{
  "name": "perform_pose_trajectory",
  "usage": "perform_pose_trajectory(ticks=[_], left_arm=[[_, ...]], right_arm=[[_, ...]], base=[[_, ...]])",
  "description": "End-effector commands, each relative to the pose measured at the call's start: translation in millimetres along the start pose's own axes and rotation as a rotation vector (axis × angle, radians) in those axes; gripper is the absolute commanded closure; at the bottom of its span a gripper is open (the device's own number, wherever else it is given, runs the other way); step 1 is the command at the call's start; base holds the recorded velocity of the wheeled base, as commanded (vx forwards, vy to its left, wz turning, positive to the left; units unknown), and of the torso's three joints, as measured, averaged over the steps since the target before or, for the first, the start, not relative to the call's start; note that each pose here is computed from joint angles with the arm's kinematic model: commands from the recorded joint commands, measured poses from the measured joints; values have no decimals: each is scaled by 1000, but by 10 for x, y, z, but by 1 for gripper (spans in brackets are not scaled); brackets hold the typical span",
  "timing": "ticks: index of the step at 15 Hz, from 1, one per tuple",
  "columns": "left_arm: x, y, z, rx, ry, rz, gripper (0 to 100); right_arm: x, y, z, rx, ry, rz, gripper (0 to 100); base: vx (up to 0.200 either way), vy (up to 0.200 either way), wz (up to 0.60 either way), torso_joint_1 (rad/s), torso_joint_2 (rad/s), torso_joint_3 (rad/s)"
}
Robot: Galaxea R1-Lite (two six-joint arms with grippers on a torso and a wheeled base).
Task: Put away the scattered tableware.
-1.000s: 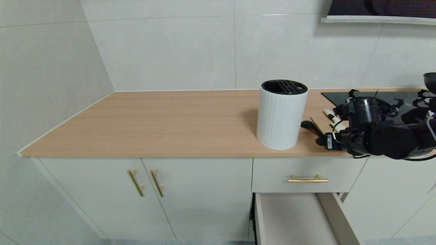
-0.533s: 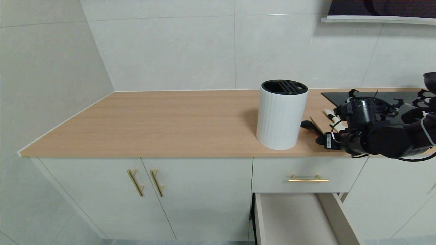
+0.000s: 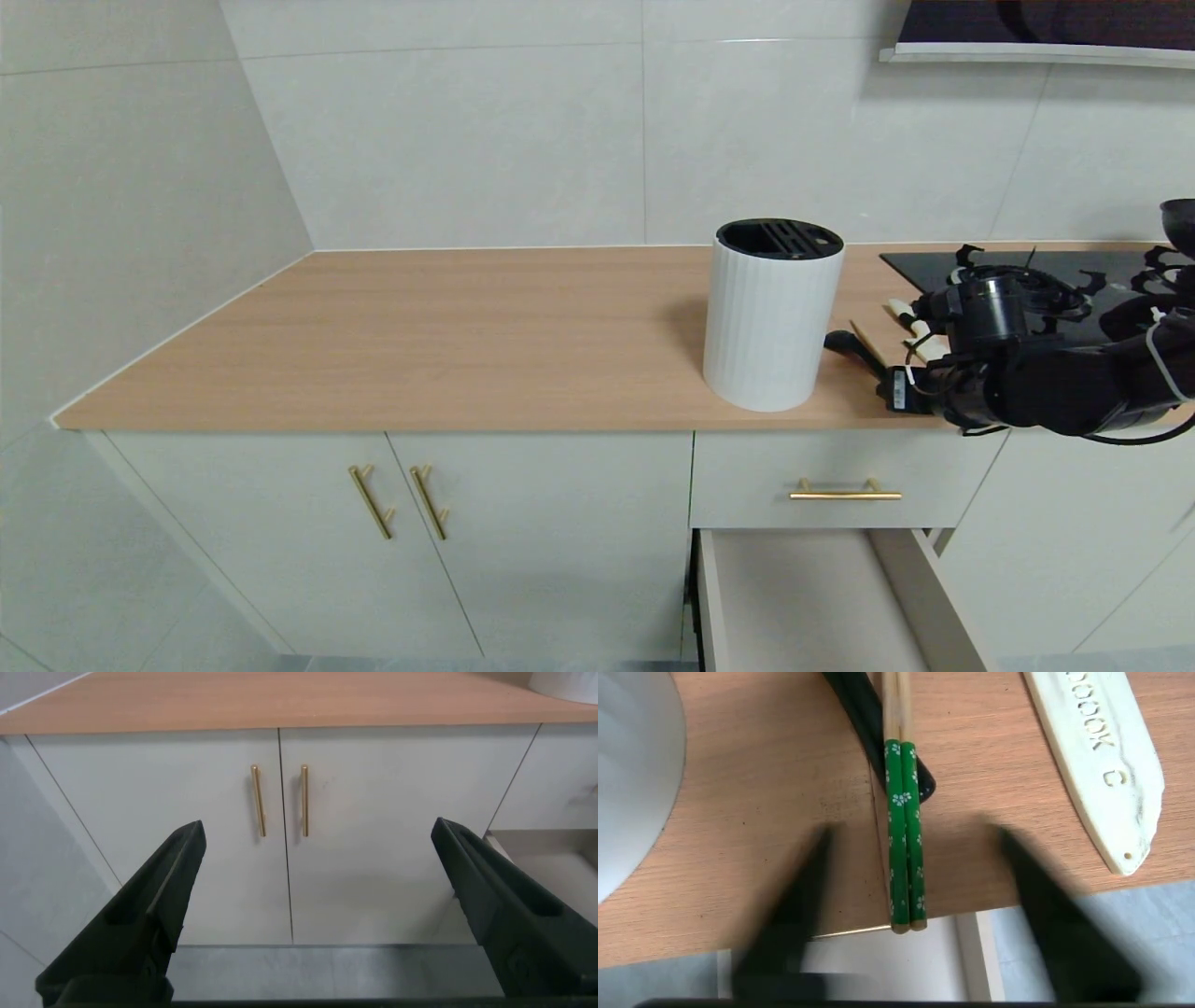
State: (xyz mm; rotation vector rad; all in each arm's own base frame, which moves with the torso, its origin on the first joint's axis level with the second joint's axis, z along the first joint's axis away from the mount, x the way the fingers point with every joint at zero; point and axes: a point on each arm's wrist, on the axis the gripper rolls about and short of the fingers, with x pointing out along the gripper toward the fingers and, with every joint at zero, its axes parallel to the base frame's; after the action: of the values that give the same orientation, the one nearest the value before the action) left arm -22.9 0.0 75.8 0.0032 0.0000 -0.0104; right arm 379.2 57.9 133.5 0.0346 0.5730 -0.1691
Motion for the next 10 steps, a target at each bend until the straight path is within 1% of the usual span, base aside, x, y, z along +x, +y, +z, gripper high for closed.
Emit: perform_pose_trajectory(ticks=[1, 8, 10], left_arm=[[0, 0, 0, 0, 0, 0, 0], [0, 0, 0, 0, 0, 0, 0], [0, 0, 0, 0, 0, 0, 0]], right_arm=[[-19, -2, 11, 1, -4, 1, 100], [-57, -9, 37, 4, -15, 3, 100], [-265, -47, 109, 11, -42, 11, 100]], base=[[0, 0, 0, 0, 0, 0], [0, 0, 0, 0, 0, 0], [0, 0, 0, 0, 0, 0]])
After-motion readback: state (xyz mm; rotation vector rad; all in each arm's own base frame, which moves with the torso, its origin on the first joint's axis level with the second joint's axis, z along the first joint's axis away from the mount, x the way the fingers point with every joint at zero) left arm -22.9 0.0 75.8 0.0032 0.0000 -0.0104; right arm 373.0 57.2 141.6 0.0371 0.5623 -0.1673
